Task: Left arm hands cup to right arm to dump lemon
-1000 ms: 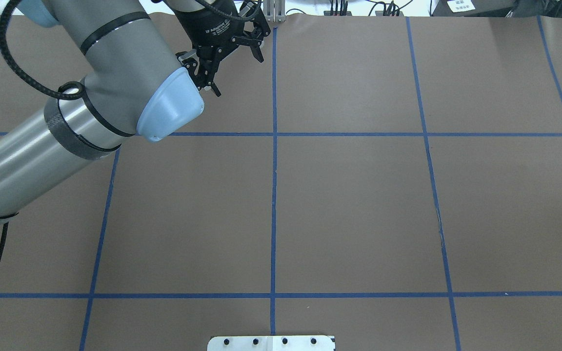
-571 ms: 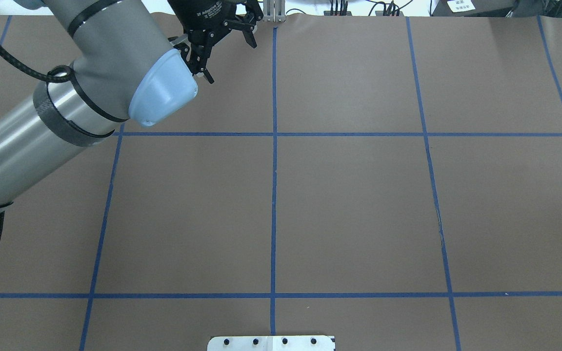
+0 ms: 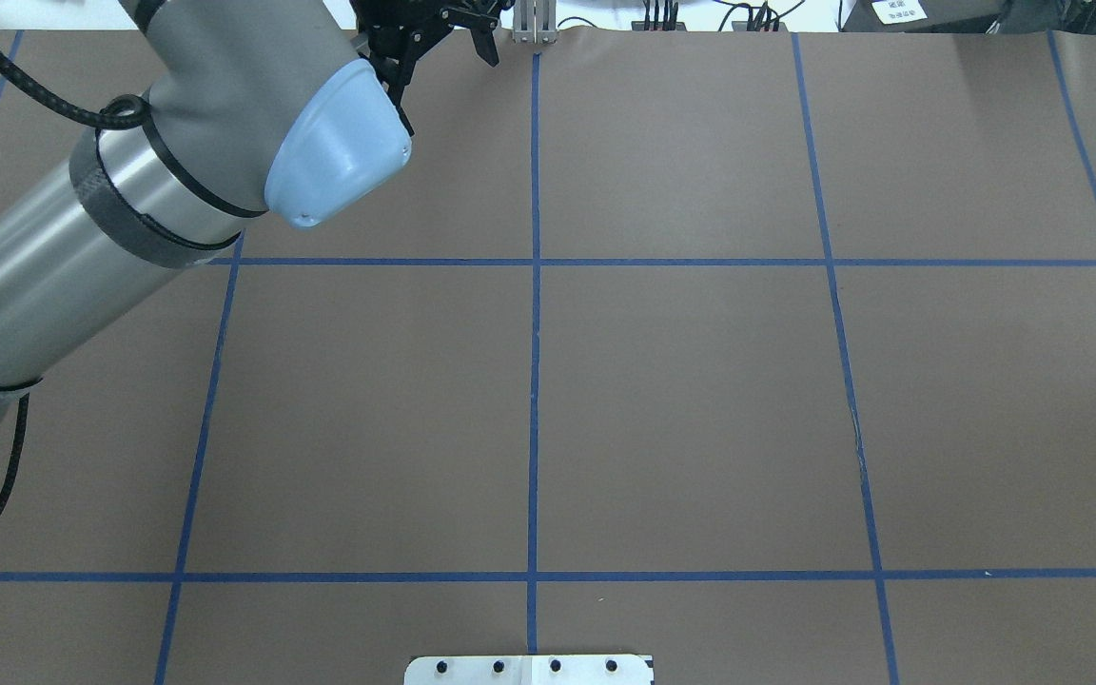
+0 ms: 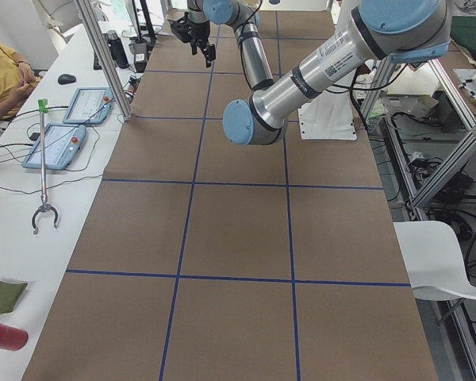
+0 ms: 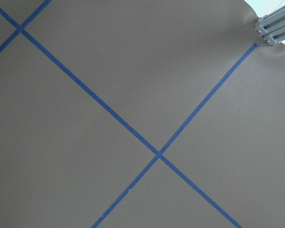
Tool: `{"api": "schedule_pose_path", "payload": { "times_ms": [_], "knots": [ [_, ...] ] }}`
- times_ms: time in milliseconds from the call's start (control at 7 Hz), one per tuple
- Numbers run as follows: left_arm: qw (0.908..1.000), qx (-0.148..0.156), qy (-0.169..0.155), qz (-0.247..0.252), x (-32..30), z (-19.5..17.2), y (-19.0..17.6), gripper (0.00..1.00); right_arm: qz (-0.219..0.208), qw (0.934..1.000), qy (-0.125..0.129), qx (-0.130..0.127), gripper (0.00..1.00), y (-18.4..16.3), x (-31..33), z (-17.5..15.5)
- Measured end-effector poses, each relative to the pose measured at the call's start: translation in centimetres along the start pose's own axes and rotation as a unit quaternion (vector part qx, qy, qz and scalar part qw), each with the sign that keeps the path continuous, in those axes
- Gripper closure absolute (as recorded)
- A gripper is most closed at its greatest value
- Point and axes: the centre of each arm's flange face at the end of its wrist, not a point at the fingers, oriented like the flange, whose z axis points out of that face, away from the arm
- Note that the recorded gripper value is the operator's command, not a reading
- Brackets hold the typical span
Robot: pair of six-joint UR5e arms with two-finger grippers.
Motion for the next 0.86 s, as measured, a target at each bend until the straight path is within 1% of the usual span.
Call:
{"api": "schedule_pose_path", "payload": {
  "times_ms": [143,286,429,571,714,857],
  "knots": [
    [1.0,0.002,-0.001,0.002,0.0,0.1,0.0,0.0,-0.003,0.9999,0.005,-0.013,1.0,1.3,0.3,0.5],
    [1.0,0.003,-0.002,0.008,0.1,0.2,-0.1,0.0,-0.034,0.9989,0.015,-0.028,1.0,3.5,0.8,1.9],
    [0.9999,0.004,-0.002,0.017,0.1,0.3,-0.1,0.0,-0.087,0.9953,0.029,-0.032,1.0,5.1,1.5,4.3],
    [0.9997,0.004,-0.003,0.023,0.1,0.3,-0.1,0.0,-0.156,0.986,0.047,-0.034,1.0,6.4,2.8,7.3],
    [0.9996,0.003,-0.002,0.029,0.1,0.4,0.0,0.0,-0.251,0.9651,0.065,-0.039,1.0,7.3,4.5,10.2],
    [0.9993,0.002,-0.001,0.038,0.1,0.4,0.2,0.0,-0.367,0.9248,0.085,-0.051,1.0,8.1,6.7,13.1]
  ]
}}
